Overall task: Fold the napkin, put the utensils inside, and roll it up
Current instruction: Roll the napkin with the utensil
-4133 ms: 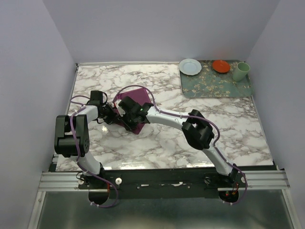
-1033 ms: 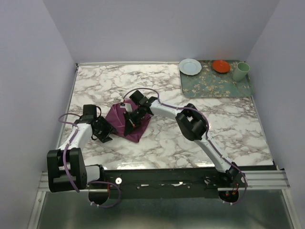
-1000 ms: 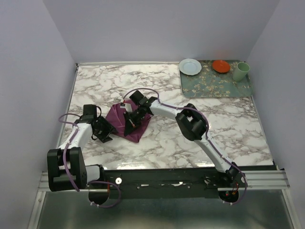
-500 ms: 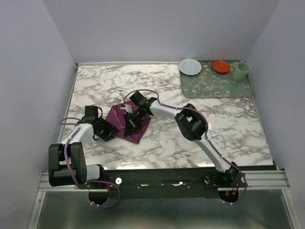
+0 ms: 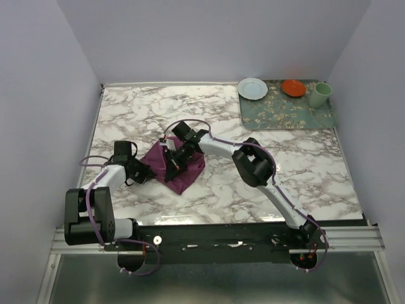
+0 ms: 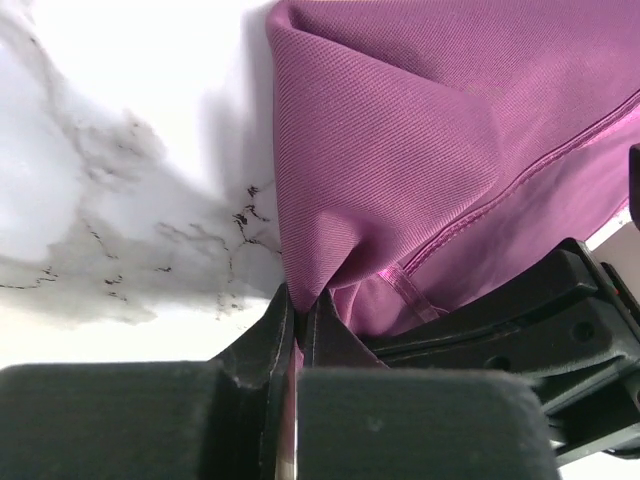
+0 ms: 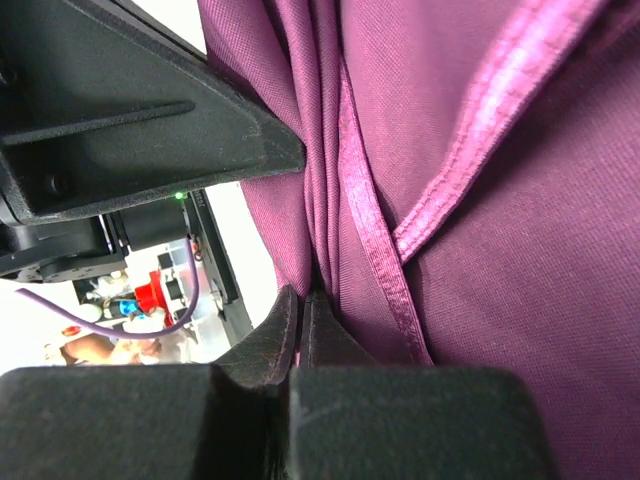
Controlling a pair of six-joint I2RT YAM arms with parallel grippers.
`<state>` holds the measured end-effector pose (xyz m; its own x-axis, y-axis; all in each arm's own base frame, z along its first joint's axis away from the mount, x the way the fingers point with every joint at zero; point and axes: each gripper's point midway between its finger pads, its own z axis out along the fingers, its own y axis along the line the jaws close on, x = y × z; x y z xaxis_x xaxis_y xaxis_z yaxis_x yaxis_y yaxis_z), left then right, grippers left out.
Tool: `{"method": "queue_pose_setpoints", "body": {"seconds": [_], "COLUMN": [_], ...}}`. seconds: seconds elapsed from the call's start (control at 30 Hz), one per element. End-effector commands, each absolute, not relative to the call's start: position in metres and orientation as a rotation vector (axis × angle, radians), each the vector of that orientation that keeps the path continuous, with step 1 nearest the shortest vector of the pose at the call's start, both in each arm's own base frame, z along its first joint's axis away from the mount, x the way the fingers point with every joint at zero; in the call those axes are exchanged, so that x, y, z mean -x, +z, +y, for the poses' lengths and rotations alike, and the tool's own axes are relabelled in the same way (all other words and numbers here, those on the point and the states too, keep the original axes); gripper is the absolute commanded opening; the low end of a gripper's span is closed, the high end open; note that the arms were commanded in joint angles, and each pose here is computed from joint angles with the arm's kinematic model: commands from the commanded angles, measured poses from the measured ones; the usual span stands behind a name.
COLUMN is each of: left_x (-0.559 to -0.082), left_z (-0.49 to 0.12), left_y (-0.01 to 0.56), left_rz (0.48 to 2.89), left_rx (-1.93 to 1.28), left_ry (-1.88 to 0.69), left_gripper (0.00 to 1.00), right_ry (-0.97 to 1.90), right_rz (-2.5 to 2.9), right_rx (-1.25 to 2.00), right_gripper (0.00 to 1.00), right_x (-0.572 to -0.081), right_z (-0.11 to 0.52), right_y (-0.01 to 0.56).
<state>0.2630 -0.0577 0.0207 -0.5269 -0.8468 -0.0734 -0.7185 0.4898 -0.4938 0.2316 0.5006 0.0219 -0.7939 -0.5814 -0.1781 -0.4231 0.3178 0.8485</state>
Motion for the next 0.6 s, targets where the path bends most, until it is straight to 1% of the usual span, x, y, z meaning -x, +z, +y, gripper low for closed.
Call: {"method": "queue_pose_setpoints", "body": {"seconds": [0.0,0.03,0.1,0.17,0.2,0.23,0.27,0.3,0.33,0.4,0.43,0.57], "left_x": [-0.250,-0.246,-0.252,-0.253,-0.253,-0.253,-0.256,-0.257,-0.256,-0.254,-0.254,-0.251], "left_z": [-0.036,-0.036,-0.034,-0.036,-0.038,-0.037,-0.039,-0.039,-0.039,-0.048,-0.049,-0.053], "left_y": [0.002,0.003,0.009,0.014,0.015,0.017,0.019,0.019,0.019,0.018,0.017,0.018], "left_rz": [2.521,2.549,2.563,2.586,2.594,2.597,2.599,2.596,2.595,2.619,2.616,2.619], "left_rx": [1.275,1.271,1.244,1.223,1.210,1.203,1.189,1.193,1.209,1.188,1.201,1.217], "left_ry": [-0.351,-0.329,-0.312,-0.291,-0.281,-0.258,-0.257,-0.254,-0.255,-0.263,-0.266,-0.282], "left_gripper": [0.00,0.00,0.00,0.00,0.00,0.00,0.00,0.00,0.00,0.00,0.00,0.00], "right_ry": [-1.255,-1.243,-1.202,-1.173,-1.108,-1.059,-1.048,-0.973,-0.941,-0.850,-0.866,-0.949], "right_rz": [-2.542,-2.565,-2.626,-2.676,-2.752,-2.780,-2.814,-2.884,-2.900,-3.009,-3.020,-3.017], "right_rx": [-0.943,-0.966,-1.036,-1.104,-1.150,-1.183,-1.227,-1.261,-1.301,-1.354,-1.387,-1.385], "right_gripper": [0.09,0.17,0.23,0.33,0.37,0.42,0.45,0.46,0.49,0.53,0.55,0.56], "right_x": [-0.229,-0.232,-0.239,-0.242,-0.251,-0.249,-0.252,-0.260,-0.255,-0.262,-0.260,-0.247], "right_z": [0.479,0.478,0.476,0.476,0.473,0.471,0.474,0.470,0.472,0.470,0.477,0.493], "right_y": [-0.015,-0.005,0.004,0.027,0.028,0.034,0.048,0.050,0.054,0.066,0.069,0.071]}}
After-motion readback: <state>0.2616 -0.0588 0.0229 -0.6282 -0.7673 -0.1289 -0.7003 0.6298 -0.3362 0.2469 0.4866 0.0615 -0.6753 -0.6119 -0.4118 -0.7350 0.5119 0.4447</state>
